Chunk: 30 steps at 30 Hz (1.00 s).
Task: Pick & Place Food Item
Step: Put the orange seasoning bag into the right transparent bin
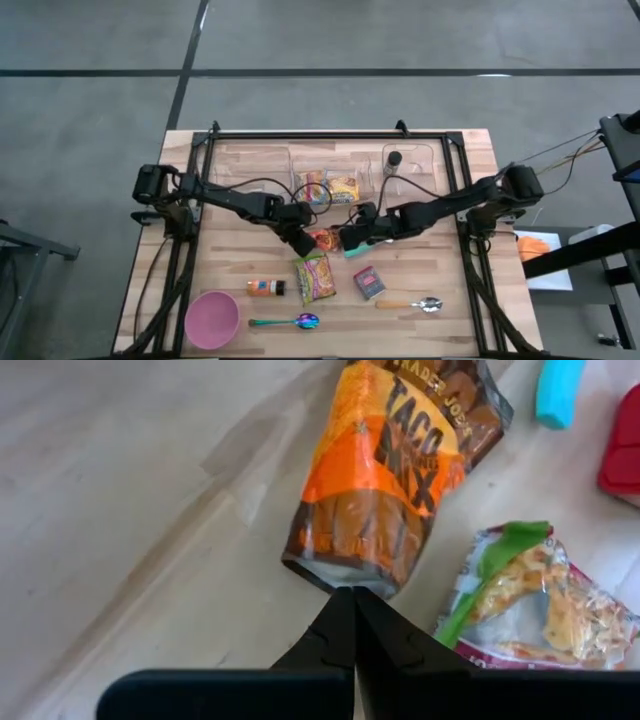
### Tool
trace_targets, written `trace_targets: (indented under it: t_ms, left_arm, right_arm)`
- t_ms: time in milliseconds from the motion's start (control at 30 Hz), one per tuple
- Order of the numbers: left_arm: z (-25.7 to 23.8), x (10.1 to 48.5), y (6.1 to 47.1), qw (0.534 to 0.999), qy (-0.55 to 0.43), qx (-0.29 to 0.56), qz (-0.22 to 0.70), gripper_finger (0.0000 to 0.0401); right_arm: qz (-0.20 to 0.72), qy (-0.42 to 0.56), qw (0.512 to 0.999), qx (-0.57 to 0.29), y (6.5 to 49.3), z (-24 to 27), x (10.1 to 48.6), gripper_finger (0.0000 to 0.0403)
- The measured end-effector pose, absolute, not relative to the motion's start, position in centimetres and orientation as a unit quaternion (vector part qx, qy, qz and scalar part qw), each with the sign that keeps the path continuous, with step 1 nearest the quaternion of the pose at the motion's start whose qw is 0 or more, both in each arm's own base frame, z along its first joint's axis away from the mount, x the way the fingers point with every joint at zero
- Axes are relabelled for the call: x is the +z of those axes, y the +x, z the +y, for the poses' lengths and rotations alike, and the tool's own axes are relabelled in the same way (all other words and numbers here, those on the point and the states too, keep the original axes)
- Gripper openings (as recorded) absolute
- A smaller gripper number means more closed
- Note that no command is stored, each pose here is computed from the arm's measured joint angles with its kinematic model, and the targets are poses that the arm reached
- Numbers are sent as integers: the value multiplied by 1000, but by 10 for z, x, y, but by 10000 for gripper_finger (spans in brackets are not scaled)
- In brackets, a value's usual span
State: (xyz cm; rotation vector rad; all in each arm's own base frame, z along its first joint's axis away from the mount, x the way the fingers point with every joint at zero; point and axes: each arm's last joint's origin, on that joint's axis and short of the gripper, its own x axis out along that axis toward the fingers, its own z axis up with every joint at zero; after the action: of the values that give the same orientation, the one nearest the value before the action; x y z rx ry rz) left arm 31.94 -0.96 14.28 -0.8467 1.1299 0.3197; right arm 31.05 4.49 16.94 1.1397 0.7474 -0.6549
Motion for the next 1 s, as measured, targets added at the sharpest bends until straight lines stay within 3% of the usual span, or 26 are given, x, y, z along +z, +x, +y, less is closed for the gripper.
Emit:
trace_targets:
  t_ms: [367, 1000]
  left_arm:
    - [-10, 142, 317, 747, -379, 146, 526, 0]
    - [-10, 145, 334, 757, -372, 141, 519, 0]
  right_arm:
    - [264, 595, 713, -261, 306, 28, 137, 278]
    - [325, 575, 700, -273, 330, 20, 127, 278]
